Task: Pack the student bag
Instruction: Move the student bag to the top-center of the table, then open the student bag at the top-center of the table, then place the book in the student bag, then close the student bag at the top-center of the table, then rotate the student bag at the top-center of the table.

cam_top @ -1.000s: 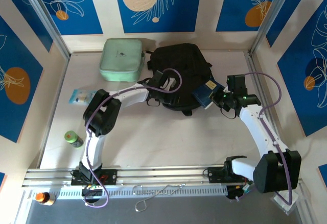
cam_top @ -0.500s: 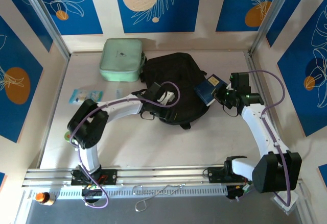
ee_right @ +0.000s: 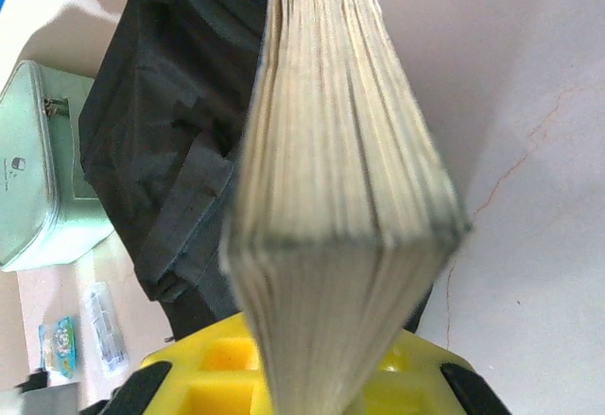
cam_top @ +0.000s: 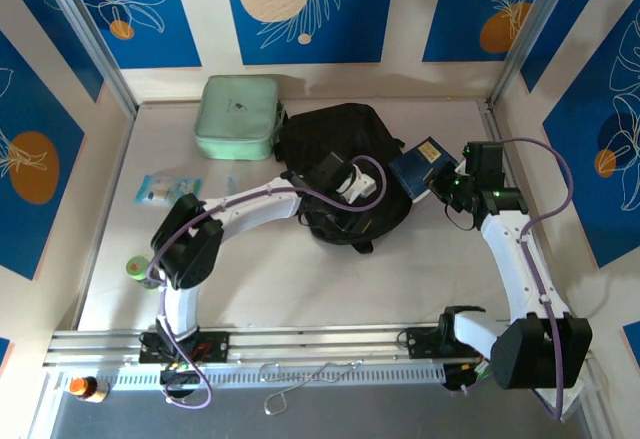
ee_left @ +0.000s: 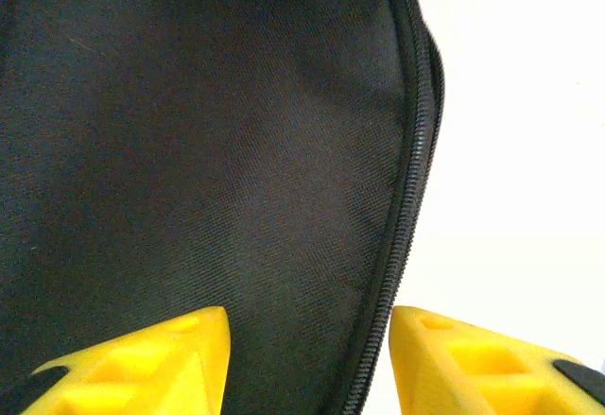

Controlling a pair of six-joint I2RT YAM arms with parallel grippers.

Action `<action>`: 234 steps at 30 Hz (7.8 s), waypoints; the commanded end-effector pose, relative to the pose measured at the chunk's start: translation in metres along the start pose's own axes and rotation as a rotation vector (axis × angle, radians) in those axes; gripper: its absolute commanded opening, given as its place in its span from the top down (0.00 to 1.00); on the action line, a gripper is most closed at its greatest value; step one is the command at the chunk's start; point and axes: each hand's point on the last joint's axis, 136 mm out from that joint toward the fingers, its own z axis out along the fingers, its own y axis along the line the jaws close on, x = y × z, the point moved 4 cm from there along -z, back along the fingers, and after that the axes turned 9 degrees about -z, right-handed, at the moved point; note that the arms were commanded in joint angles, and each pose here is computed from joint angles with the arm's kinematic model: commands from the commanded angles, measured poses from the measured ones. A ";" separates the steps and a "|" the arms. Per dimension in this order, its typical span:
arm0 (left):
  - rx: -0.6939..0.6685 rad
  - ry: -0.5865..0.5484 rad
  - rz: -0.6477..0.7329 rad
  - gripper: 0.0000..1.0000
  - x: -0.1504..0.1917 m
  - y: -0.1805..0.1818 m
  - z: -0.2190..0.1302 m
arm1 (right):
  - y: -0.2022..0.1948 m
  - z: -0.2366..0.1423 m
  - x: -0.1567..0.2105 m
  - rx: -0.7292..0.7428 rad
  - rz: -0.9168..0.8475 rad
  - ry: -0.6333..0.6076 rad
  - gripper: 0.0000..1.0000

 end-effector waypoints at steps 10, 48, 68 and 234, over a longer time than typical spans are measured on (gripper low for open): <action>0.020 0.115 0.115 0.60 0.017 -0.012 0.012 | 0.003 -0.005 -0.001 -0.061 0.014 -0.007 1.00; -0.092 0.101 0.241 1.00 0.000 -0.005 -0.010 | -0.007 -0.018 -0.004 -0.052 0.050 -0.038 1.00; -0.120 -0.501 -0.008 1.00 -0.079 0.024 -0.108 | -0.012 -0.097 -0.007 -0.028 0.038 -0.237 1.00; -0.084 -0.438 -1.000 0.59 -0.014 0.202 -0.036 | -0.017 0.017 0.086 0.036 0.139 0.056 0.30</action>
